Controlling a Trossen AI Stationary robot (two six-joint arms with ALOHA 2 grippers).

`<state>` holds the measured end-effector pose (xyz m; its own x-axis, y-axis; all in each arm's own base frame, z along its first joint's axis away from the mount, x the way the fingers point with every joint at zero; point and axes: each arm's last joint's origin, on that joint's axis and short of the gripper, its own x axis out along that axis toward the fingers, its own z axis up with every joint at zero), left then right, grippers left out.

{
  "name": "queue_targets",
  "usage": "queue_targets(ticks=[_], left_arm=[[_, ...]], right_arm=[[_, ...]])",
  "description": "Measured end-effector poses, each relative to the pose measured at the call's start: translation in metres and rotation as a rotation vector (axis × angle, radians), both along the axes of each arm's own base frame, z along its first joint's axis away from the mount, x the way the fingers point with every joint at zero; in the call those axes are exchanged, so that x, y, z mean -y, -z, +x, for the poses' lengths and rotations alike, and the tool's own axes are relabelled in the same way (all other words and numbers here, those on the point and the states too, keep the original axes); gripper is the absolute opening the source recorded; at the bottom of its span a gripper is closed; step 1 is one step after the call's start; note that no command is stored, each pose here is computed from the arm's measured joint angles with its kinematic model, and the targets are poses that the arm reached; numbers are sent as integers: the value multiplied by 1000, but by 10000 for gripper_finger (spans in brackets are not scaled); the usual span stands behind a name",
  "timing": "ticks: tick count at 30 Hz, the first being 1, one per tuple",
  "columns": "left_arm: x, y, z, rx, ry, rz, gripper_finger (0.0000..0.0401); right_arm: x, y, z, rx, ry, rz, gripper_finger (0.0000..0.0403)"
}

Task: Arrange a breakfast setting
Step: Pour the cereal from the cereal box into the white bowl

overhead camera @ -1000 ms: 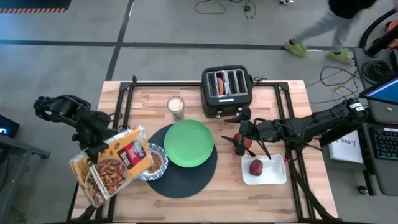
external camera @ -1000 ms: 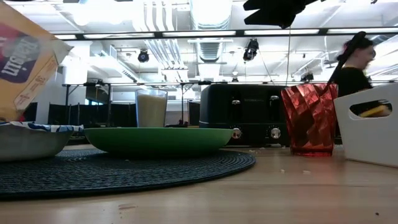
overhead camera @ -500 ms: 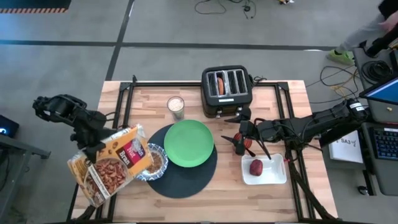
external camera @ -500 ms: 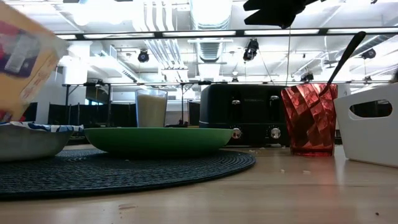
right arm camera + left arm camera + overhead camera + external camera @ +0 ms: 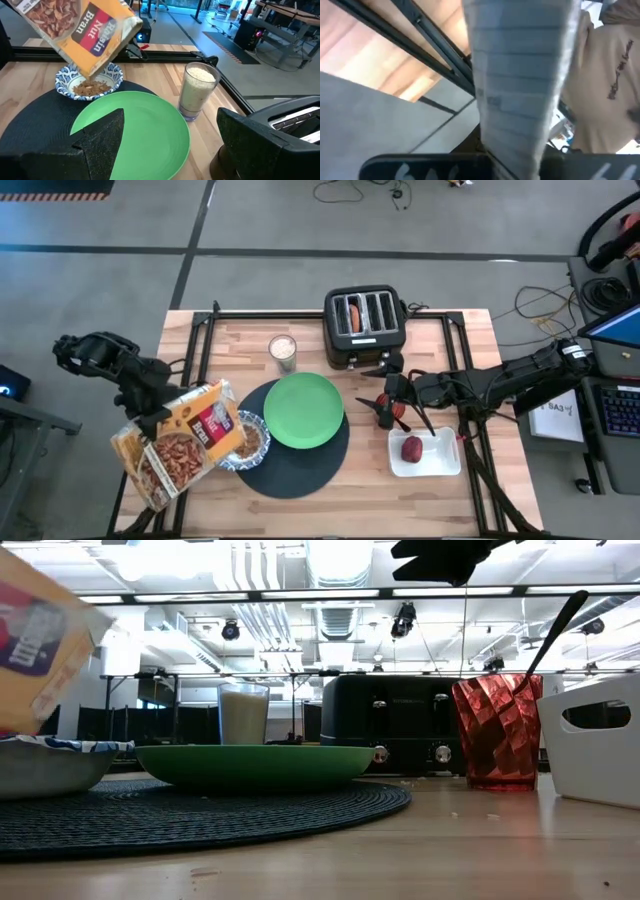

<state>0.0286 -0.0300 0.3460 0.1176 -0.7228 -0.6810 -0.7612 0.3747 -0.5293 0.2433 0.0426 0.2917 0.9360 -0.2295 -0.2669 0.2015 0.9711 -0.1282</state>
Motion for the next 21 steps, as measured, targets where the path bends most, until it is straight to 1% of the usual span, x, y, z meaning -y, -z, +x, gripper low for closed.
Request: queue_targets(ticks=[3,4,6,7,8,9,10,11,13,14,17,20,21], left_arm=[[3,-4,2,-26,38,-68,0],[2,-5,2,-12,33,-59,0],[0,-1,1,3,-7,7,0],[0,0,1,-8,-8,9,0],[2,0,3,-30,10,-21,0],[4,-1,4,-53,36,-72,0],[4,-2,4,-55,46,-94,0],[4,-2,4,-50,42,-84,0],[1,0,2,-18,11,-20,0],[1,2,1,-16,4,-5,0],[3,-1,2,-66,29,-84,0],[1,0,0,-41,4,-42,0],[1,0,0,-49,2,-50,0]], right_arm=[[0,0,0,-1,1,-1,309],[0,0,0,-1,1,-1,309],[0,0,0,-1,2,0,309],[0,0,0,-1,2,0,309],[0,0,0,-1,2,0,309],[0,0,0,-2,1,-1,309],[0,0,0,-2,2,-1,309],[0,0,0,-2,1,-1,309],[0,0,0,-2,2,0,309],[0,0,0,-2,2,-1,309],[0,0,0,-3,1,-1,309],[0,0,0,-3,1,-1,309],[0,0,0,-3,1,-1,309]])
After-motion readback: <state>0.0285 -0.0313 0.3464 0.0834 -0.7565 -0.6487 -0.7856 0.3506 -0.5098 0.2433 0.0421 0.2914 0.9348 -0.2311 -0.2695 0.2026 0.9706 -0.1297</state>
